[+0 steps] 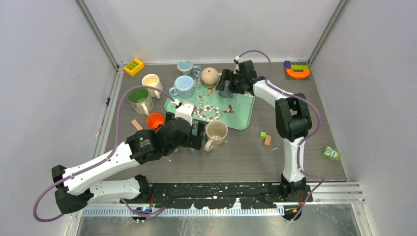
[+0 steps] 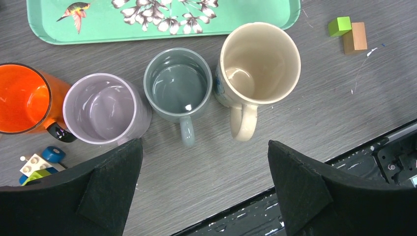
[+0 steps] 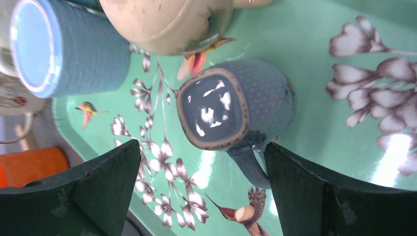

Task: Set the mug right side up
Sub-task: Turn over the cup on the tray.

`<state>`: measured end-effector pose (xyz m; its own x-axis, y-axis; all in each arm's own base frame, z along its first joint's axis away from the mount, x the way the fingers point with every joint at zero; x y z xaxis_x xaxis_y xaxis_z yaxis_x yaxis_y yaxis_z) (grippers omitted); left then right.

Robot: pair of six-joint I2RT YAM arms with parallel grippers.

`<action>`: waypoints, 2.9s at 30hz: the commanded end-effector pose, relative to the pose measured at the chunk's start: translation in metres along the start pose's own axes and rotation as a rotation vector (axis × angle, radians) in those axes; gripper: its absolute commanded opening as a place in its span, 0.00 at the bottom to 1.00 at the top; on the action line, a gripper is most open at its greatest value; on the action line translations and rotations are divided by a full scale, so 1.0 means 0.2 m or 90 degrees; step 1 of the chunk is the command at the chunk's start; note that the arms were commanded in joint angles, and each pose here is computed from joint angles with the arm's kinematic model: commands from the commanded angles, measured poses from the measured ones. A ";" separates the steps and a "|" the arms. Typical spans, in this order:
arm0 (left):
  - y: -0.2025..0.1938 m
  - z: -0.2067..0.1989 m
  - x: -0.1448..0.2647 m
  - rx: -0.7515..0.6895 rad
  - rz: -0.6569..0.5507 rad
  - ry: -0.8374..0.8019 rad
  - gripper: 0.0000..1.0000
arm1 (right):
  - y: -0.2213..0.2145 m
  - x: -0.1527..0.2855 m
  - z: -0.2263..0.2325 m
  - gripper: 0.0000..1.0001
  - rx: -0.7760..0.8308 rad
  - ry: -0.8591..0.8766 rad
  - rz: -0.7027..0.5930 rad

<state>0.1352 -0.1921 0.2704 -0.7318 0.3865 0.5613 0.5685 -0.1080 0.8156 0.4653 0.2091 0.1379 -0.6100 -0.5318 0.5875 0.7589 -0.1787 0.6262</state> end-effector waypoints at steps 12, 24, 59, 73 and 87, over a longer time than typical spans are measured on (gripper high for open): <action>0.05 -0.02 0.00 0.017 -0.032 -0.016 1.00 | 0.03 0.07 0.07 0.79 0.155 -0.218 0.007; 0.04 -0.01 0.00 0.018 -0.031 -0.015 1.00 | 0.01 0.04 0.05 0.50 0.164 -0.244 0.028; 0.08 0.02 -0.06 0.153 0.002 -0.091 1.00 | 0.16 0.10 0.14 0.01 0.182 -0.253 -0.016; 0.32 0.08 -0.12 0.352 -0.011 -0.261 1.00 | 0.33 0.55 0.51 0.01 0.074 -0.067 -0.141; 0.53 0.14 -0.25 0.542 -0.059 -0.431 0.99 | 0.29 0.89 0.86 0.01 -0.168 0.270 -0.209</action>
<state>0.2348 -0.1876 0.3056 -0.6131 0.7449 0.2632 0.7704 0.4899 0.4081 0.3804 0.2325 0.3121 -0.7339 -0.5728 0.3651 0.6416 -0.4081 0.6495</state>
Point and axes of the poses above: each gripper's point midway between its finger pads, its own x axis back along the fingers, its own z axis along the line the jaws close on, y = z × x, the point moved 7 cm from there along x, back along the fingers, and after that the axes turned 1 degree about x, right-handed, at the moved point
